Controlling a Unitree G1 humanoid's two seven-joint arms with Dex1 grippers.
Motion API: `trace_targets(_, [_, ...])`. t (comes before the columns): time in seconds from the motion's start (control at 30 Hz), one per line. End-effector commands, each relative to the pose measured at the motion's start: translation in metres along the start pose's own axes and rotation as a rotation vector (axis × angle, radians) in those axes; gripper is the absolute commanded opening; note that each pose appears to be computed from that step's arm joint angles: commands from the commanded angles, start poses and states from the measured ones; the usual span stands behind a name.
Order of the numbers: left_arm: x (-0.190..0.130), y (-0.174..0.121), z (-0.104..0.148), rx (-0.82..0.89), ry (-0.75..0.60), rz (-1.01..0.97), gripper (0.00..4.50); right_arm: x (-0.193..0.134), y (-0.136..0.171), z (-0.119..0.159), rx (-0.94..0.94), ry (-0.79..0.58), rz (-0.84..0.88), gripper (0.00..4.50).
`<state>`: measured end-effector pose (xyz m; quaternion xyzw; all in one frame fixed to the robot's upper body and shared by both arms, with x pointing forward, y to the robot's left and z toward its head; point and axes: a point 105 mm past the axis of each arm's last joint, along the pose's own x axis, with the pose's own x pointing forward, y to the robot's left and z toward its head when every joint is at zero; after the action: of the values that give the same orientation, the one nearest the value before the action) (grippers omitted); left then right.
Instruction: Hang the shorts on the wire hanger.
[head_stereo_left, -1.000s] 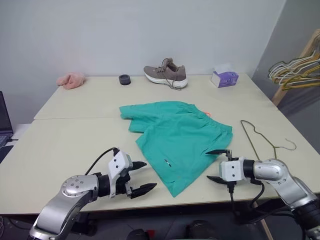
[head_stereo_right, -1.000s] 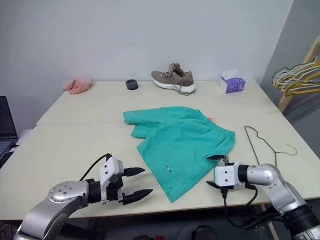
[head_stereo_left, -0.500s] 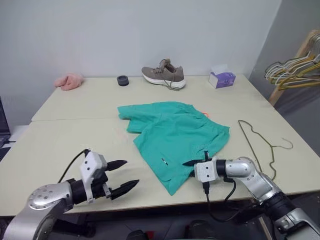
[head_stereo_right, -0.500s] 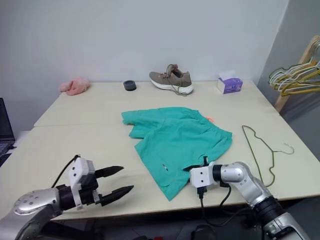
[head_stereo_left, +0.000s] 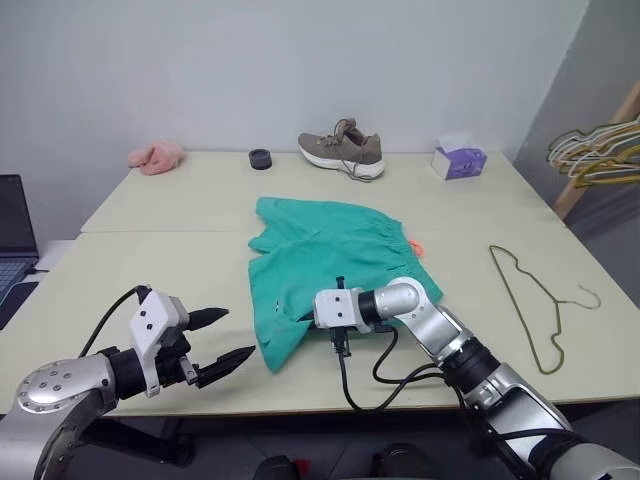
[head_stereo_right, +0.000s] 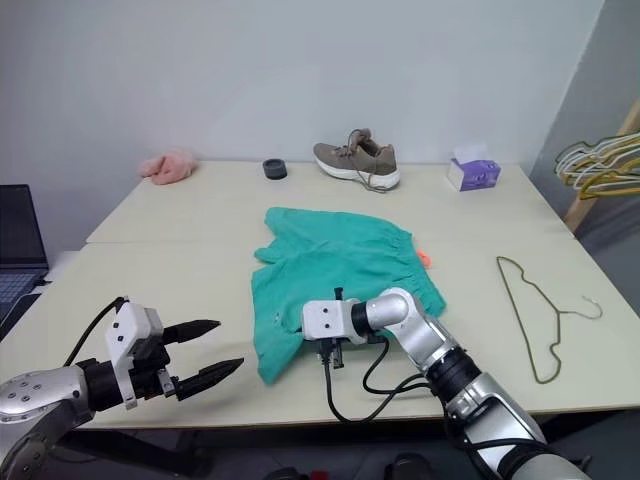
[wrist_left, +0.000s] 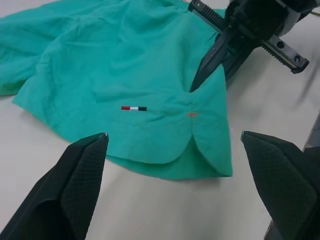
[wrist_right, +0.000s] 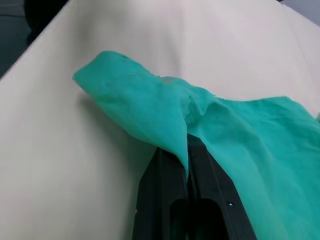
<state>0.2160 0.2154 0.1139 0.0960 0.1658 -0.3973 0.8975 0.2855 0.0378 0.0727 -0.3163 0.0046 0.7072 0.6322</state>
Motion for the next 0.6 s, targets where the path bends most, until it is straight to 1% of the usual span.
trace_targets(0.03, [0.003, -0.006, 0.011, 0.044, -0.017, -0.016, 4.50, -0.001, 0.007, 0.013, 0.003, -0.039, 0.074, 0.02])
trace_targets(0.1, [0.005, -0.008, 0.010, 0.041, -0.011, -0.020, 4.50, -0.005, 0.010, 0.013, 0.009, -0.039, 0.081, 0.02])
trace_targets(0.13, [0.005, -0.009, 0.009, 0.040, -0.008, -0.023, 4.50, -0.007, 0.012, 0.013, 0.012, -0.037, 0.089, 0.42])
trace_targets(0.23, [0.007, -0.011, 0.007, 0.040, 0.002, -0.035, 4.50, -0.016, 0.018, 0.013, -0.012, -0.020, 0.119, 1.29])
trace_targets(0.3, [0.009, -0.012, 0.007, 0.040, 0.005, -0.044, 4.50, -0.022, 0.022, 0.012, -0.028, -0.006, 0.142, 2.02])
trace_targets(0.33, [0.012, -0.013, 0.006, 0.043, 0.007, -0.053, 4.50, -0.027, 0.025, 0.014, -0.032, -0.007, 0.166, 2.30])
trace_targets(0.47, [0.025, -0.019, 0.006, 0.048, 0.005, -0.092, 4.50, -0.053, 0.037, 0.025, -0.014, -0.039, 0.226, 3.72])
trace_targets(0.6, [0.040, -0.028, 0.002, 0.059, 0.016, -0.141, 4.50, -0.074, 0.045, 0.027, 0.011, -0.032, 0.221, 3.72])
